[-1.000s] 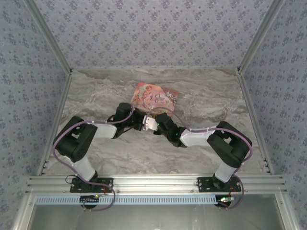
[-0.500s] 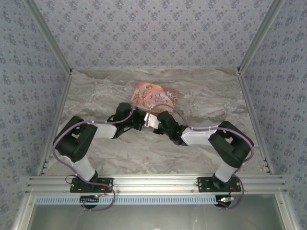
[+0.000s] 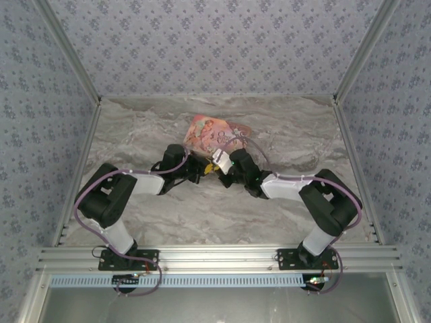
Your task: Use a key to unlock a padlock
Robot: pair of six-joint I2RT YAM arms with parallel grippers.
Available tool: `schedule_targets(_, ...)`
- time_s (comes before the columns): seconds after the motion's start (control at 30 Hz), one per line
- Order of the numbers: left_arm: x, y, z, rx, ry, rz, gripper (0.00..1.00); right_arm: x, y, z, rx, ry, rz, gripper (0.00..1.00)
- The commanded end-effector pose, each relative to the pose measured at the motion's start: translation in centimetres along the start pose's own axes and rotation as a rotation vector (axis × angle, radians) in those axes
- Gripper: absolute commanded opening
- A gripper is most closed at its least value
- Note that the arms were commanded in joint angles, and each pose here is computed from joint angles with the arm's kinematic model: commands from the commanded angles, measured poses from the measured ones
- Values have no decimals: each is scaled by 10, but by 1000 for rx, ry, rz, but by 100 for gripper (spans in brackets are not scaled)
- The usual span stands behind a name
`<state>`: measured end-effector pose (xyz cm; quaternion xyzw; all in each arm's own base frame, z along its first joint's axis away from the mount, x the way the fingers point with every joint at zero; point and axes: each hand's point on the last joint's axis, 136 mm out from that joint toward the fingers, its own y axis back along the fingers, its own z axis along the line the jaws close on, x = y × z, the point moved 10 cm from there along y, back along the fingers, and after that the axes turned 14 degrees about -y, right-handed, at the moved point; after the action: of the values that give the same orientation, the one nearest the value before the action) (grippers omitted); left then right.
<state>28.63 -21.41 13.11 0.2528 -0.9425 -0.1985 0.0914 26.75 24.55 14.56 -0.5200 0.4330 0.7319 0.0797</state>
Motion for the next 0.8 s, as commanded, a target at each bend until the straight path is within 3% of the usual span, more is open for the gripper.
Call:
schedule_targets(0.0, 5, -2, -17, 75, -47, 39, 0, -15, 6, -2, -87, -177, -58, 0)
schedule_targets(0.3, 7, 0, -10, 57, -43, 26, 0, -7, 15, -14, -48, -191, -53, 1)
schedule_targets(0.6, 7, 0, -9, 50, -46, 22, 0, 11, 38, -17, -11, -139, -57, 38)
schedule_targets(0.77, 7, 0, -8, 39, -50, 27, 0, 18, 51, -19, 47, -94, -76, 51)
